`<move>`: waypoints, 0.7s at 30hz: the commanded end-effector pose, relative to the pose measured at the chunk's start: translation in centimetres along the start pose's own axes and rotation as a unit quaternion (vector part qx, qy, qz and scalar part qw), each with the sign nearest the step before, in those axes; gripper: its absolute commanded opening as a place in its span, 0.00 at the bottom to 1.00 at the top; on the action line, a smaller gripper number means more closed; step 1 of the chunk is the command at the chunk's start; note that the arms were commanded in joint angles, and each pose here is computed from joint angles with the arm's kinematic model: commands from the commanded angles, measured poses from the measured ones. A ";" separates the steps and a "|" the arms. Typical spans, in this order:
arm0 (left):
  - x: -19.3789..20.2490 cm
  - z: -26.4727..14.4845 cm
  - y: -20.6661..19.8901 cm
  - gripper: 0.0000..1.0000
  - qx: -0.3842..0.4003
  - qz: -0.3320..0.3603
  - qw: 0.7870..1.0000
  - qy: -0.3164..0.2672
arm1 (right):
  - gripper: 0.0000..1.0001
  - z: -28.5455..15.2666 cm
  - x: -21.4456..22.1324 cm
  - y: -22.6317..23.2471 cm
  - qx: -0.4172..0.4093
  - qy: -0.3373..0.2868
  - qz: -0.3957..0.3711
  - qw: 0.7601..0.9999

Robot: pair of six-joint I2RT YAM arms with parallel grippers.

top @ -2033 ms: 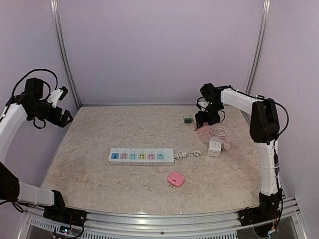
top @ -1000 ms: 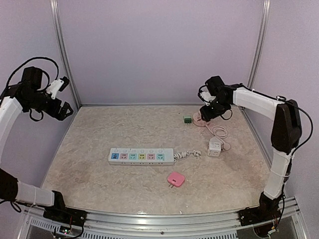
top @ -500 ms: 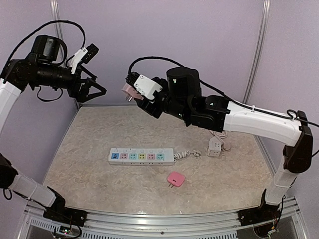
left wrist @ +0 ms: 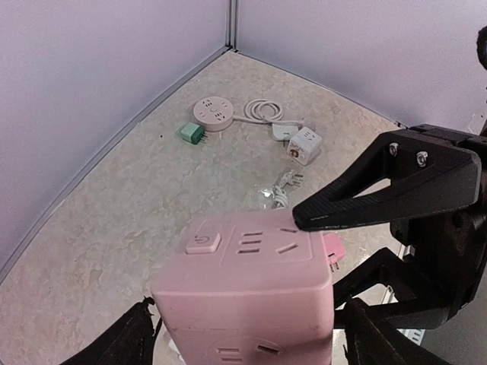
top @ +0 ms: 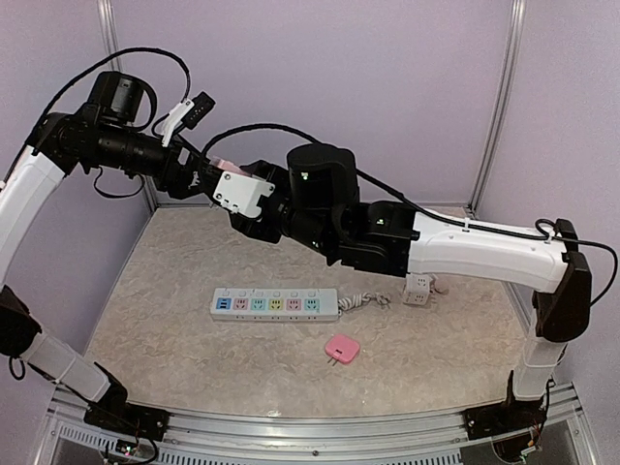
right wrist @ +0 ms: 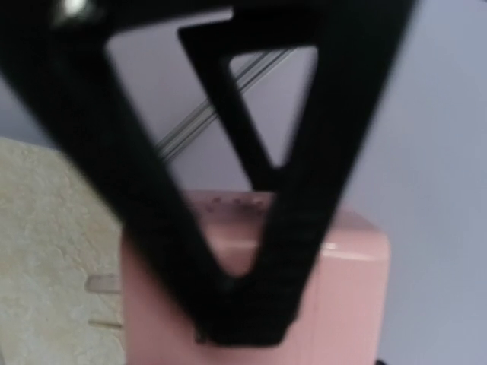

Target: Insert the plug

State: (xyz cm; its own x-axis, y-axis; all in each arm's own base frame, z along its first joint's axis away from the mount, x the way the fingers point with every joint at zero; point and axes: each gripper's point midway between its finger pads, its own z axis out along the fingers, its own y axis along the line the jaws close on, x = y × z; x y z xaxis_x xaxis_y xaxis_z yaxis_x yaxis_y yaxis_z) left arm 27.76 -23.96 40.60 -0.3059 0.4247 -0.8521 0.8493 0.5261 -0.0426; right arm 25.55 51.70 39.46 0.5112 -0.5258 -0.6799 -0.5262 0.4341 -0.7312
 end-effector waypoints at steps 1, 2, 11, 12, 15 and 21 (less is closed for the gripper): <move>0.9 0.5 -1.4 0.79 0.042 -0.005 0.999 0.011 | 0.00 -0.9 -2.6 -2.4 0.034 -0.034 0.012 0.999; 1.0 0.5 -1.7 0.79 0.049 -0.005 0.999 0.012 | 0.00 -0.9 -2.5 -2.5 0.036 -0.033 0.011 0.999; 1.9 0.2 -3.1 0.37 0.084 0.003 0.996 0.025 | 0.00 -1.2 -2.6 -2.7 0.039 -0.037 0.014 0.998; 2.0 0.2 -3.2 0.31 0.087 0.003 0.996 0.027 | 0.00 -1.2 -2.6 -2.7 0.037 -0.038 0.015 0.998; 2.2 0.0 -3.3 0.05 0.089 0.005 0.996 0.030 | 0.00 -1.6 -2.9 -3.0 0.035 -0.043 0.022 0.998; 1.5 -0.6 -2.7 0.00 0.061 0.033 0.997 0.016 | 0.00 -2.1 -2.8 -3.6 0.031 -0.034 0.065 0.997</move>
State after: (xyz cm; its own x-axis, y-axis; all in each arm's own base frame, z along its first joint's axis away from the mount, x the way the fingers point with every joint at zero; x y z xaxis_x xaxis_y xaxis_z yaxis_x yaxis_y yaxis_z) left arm 25.20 -24.63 39.65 -0.3059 0.4568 -0.8353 0.9006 0.4233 -0.0983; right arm 24.98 51.54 41.13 0.5195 -0.4811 -0.7062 -0.5249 0.4724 -0.7080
